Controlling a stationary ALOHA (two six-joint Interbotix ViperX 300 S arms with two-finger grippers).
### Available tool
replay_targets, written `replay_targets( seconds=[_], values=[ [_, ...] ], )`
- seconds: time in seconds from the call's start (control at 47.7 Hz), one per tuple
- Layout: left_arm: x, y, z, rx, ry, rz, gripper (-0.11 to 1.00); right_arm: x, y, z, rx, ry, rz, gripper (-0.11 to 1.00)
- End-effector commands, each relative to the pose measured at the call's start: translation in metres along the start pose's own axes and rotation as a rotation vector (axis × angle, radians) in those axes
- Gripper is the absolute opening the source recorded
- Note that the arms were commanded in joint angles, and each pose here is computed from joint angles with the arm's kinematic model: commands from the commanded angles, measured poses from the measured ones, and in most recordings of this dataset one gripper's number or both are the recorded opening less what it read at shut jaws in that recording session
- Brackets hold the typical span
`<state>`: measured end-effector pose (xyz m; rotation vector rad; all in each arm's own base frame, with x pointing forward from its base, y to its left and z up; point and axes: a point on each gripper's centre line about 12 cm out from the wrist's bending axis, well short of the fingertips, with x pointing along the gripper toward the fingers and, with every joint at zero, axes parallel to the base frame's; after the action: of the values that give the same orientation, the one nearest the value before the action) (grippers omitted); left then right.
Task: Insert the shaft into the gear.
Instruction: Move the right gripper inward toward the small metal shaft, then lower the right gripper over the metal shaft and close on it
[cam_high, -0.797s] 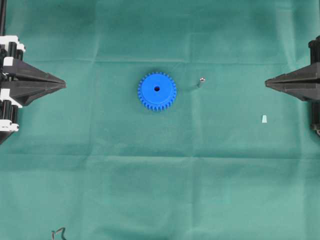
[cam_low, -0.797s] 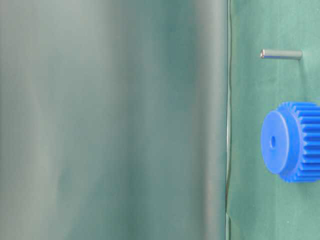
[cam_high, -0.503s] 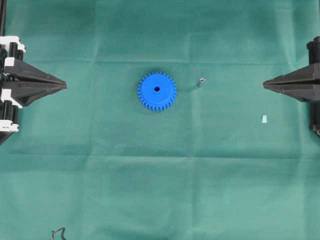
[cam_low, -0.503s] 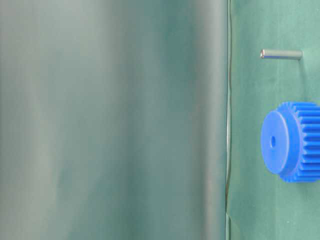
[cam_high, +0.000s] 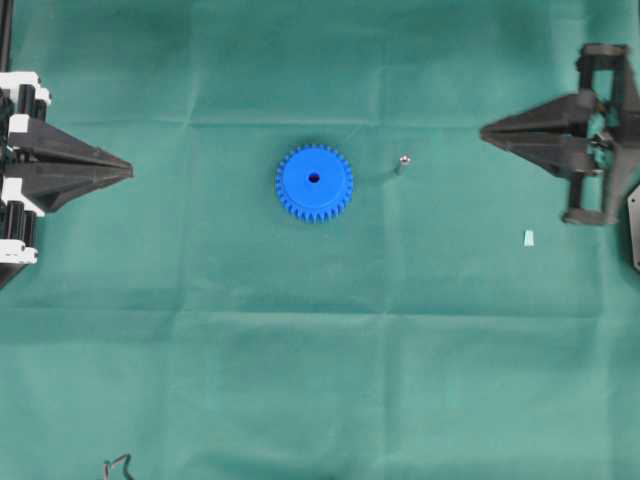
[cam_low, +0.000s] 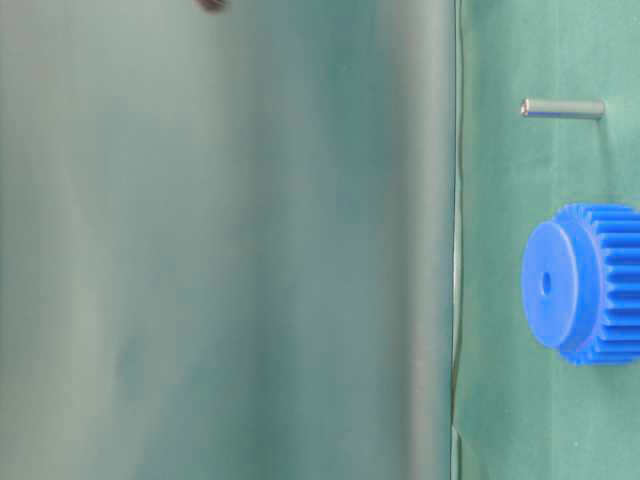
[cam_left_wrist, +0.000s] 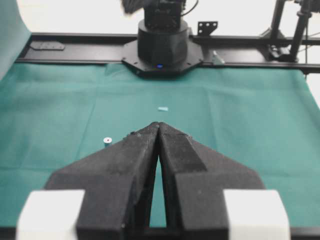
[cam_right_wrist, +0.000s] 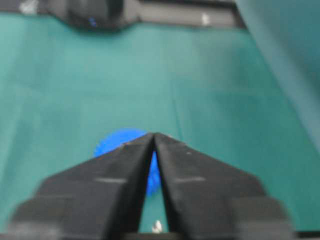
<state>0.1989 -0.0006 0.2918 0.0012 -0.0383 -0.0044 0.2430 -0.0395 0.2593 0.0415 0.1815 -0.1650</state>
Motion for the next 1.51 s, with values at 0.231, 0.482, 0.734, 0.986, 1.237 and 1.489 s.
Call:
replay_targets(
  seconds=[0.231, 0.482, 0.734, 0.986, 1.237, 1.489],
  values=[
    [0.002, 0.000, 0.011, 0.003, -0.028, -0.002, 0.00, 0.059, -0.013, -0.040, 0.049, 0.199, -0.055, 0.84],
    [0.003, 0.000, 0.011, 0.001, -0.026, -0.002, 0.00, 0.090, -0.020, -0.078, 0.073, 0.316, -0.084, 0.81],
    [0.002, 0.000, 0.010, 0.001, -0.020, -0.002, 0.00, 0.096, -0.025, -0.100, 0.093, 0.367, -0.107, 0.80],
    [0.002, 0.000, 0.009, 0.001, -0.017, -0.002, 0.00, 0.101, -0.026, -0.108, 0.098, 0.385, -0.112, 0.80],
    [0.002, 0.000, 0.010, 0.000, -0.018, -0.002, 0.00, 0.106, -0.026, -0.114, 0.099, 0.405, -0.114, 0.79],
    [0.002, 0.000, 0.010, 0.000, -0.018, -0.002, 0.00, 0.112, -0.027, -0.115, 0.095, 0.413, -0.112, 0.32]
  ],
)
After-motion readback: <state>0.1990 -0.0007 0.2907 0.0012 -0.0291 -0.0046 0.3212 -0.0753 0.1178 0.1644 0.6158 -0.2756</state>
